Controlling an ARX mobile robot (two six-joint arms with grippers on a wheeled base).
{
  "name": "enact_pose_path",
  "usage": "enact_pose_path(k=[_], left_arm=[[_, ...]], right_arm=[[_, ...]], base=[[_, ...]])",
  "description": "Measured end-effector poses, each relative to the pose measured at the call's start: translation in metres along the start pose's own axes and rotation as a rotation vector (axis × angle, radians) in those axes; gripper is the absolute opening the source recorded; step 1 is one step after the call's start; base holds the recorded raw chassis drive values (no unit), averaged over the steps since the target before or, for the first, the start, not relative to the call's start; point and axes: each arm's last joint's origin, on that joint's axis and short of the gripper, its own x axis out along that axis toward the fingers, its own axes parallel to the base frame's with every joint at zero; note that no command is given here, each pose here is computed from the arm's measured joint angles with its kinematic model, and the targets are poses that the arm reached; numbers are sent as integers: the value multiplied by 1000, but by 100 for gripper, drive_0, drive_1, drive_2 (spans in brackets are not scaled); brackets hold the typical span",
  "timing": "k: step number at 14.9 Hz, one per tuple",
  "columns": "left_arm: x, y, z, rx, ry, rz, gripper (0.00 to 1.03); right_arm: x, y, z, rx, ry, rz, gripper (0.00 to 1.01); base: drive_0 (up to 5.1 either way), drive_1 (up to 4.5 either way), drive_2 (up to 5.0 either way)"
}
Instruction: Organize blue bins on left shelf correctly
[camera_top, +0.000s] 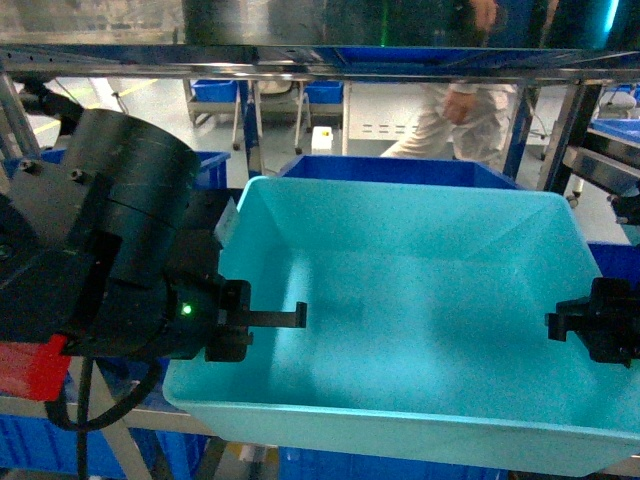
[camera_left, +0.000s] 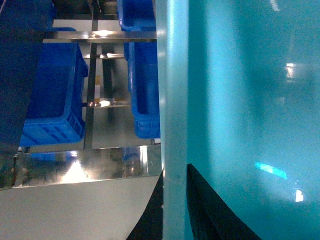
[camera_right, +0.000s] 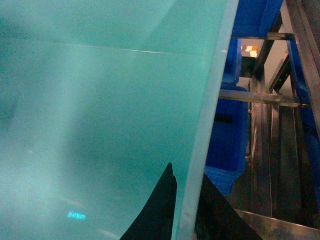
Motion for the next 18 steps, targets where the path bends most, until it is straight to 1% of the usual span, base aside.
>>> enact_pose_path(k=[1,2,3,4,5,6,7,8,9,10,12,13,14,15,16,18], left_arm=[[10,-1,2,8,18,3,6],[23,-2,2,10,53,7,6],[35,-3,1,11,79,13,6],[44,-2,6,9,105,22,6],[53,0,11,2,116,23,6],[64,1,14,0,125,34,6],[70,2,15,-4,137,39,6],[78,4,16,-8,159,39,6],[85,4,15,-3,196,42,6],[94,4,15,0,207,43,6],[106,4,22,-3,214,42,6],[112,6,26,-2,213,47,6],[124,10,30,-8,229,51,6],[131,12,34,-3,250,55,6],[133,12,36,-1,261,54,6],[137,12,41,8,274,48,6]], right_arm=[[8,-2,-1,-6,17,-2,9],[19,-4,0,-3,53,-3,9],[33,-6,1,-18,86,-5,9],[46,-9,1,-25,110,-4,8],[56,-10,4,-33,117,-3,8],[68,-12,9,-48,127,-2,8],[76,-14,10,-56,129,0,8],[85,-15,8,-57,158,1,8],[94,-17,4,-51,195,2,8],[101,-18,3,-55,201,2,8],[112,-18,4,-76,197,-4,8],[119,-18,8,-83,185,-6,8],[131,-15,13,-107,189,-7,8],[138,-13,12,-123,203,-12,8],[140,-14,13,-127,213,-13,8],[144,-14,16,-127,244,-29,8]], base=[[0,0,0],[0,0,0],[0,0,0],[0,0,0],[0,0,0],[0,0,0],[0,0,0],[0,0,0],[0,0,0],[0,0,0],[0,0,0],[0,0,0],[0,0,0],[0,0,0],[0,0,0],[0,0,0]])
